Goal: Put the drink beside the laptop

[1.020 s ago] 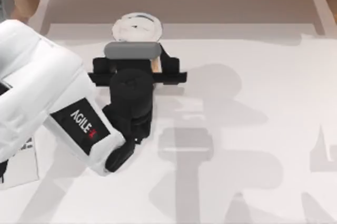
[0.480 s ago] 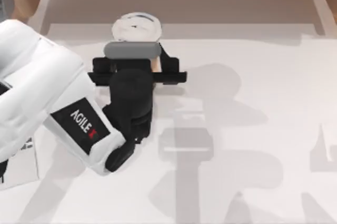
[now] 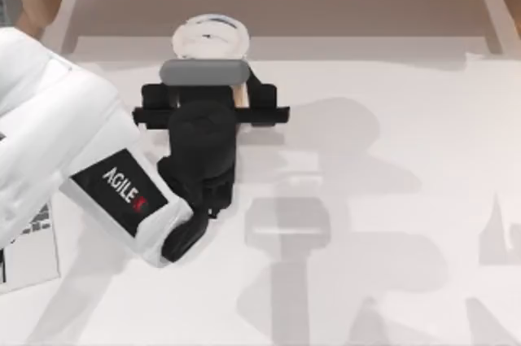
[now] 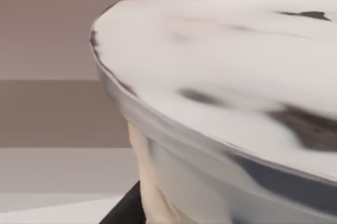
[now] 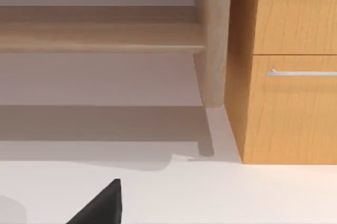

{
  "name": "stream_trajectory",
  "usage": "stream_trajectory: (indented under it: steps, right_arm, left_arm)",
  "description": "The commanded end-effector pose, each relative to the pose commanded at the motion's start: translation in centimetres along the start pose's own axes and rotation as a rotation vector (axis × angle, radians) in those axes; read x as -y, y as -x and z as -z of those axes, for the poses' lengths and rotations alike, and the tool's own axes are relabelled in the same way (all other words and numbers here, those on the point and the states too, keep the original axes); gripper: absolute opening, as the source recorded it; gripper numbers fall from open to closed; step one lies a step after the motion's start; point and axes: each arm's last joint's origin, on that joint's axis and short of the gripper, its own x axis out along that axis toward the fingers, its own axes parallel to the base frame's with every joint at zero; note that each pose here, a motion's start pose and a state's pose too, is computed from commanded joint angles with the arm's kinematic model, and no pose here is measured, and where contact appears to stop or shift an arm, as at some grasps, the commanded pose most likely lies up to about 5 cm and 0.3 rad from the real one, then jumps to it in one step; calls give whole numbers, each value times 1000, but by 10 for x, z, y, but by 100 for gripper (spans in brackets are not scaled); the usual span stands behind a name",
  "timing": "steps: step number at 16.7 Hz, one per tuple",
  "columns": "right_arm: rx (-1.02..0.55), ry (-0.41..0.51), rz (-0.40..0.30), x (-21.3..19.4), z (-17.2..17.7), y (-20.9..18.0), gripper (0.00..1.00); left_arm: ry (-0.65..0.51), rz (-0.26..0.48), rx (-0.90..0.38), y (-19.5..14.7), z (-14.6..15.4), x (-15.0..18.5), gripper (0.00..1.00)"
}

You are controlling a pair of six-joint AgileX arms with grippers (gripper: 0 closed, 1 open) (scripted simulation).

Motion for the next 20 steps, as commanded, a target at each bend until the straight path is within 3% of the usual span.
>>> stream_trajectory:
  steps: [5,10,15,20]
  right_arm:
    - [0,0,0,0,0,0,100]
    - [0,0,0,0,0,0,100]
    - [0,0,0,0,0,0,100]
    - [0,0,0,0,0,0,100]
  left_arm:
    - [-2,0,-1,0,-1,0,0]
    - [73,3,104,2,-38,0,0]
    - [110,1,155,25,-67,-18,0]
    - [108,-3,154,61,-78,-46,0]
